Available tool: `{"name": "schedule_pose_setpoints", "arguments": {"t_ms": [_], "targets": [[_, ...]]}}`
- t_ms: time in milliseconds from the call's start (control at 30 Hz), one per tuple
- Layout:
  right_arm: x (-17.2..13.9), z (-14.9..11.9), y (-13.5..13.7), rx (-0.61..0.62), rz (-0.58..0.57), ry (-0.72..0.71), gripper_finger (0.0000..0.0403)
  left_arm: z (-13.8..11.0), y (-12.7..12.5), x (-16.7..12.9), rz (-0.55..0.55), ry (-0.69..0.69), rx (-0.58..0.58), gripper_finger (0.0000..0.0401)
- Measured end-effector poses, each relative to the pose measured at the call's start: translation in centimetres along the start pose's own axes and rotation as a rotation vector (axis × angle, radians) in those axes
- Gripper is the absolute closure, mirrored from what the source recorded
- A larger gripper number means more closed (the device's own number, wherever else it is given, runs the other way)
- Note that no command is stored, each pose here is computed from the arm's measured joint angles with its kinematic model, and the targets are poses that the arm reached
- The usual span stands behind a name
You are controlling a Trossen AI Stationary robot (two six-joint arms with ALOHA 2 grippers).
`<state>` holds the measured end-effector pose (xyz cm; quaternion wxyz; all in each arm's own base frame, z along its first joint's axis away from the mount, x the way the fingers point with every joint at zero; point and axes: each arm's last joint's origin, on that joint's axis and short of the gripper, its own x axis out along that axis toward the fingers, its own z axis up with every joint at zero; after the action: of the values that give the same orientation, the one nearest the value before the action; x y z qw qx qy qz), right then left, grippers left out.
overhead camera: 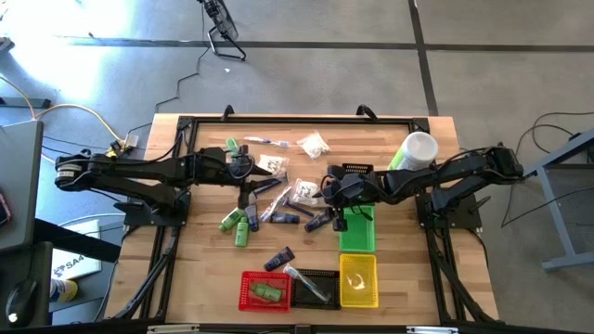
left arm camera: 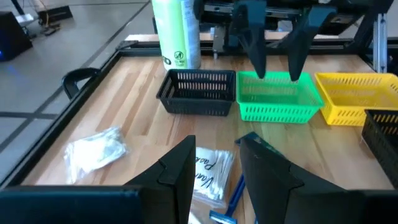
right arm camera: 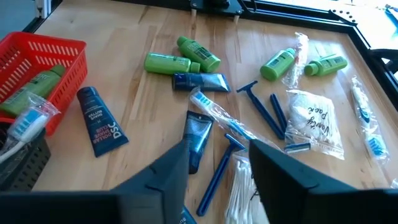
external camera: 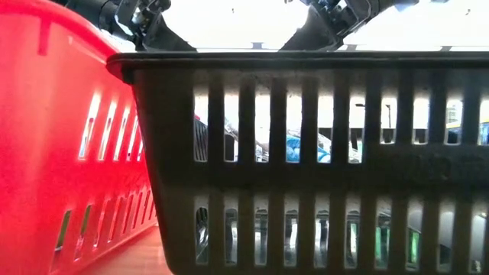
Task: Pick & Place Travel size toiletries
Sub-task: Put the blue shaving cream into the top black bin
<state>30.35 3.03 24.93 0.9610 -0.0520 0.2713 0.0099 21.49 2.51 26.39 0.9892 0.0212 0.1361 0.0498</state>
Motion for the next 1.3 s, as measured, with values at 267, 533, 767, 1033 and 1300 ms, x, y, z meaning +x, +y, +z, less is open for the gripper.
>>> {"name": "schedule_pose_setpoints", "arguments": {"t_ms": [267,533,767,1033,1300], "targets": [[0.4,-0.4,-0.1,0.003,0.019,0.028,0.0201,-3.1,-0.2,-1.1,0.004,-0.060,-0.007,0.0277],[1.7,-0.6,-0.8,0.054,0.072,0.102,0.0201,-5.4,-0.4,-3.1,0.002,-0.155,-0.010,0.0277],[3.8,0.3,-0.7,0.038,0.103,0.226,0.0202,-5.3,-0.4,-4.7,-0.008,-0.207,0.007,0.0277],[6.5,0.3,-0.3,0.058,0.203,0.377,0.0202,-5.5,-0.5,-6.4,-0.023,-0.191,0.024,0.0277],[8.9,-0.9,0.5,0.044,0.285,0.436,0.0202,-5.7,-0.5,-6.9,-0.024,-0.177,0.019,0.0277]]}}
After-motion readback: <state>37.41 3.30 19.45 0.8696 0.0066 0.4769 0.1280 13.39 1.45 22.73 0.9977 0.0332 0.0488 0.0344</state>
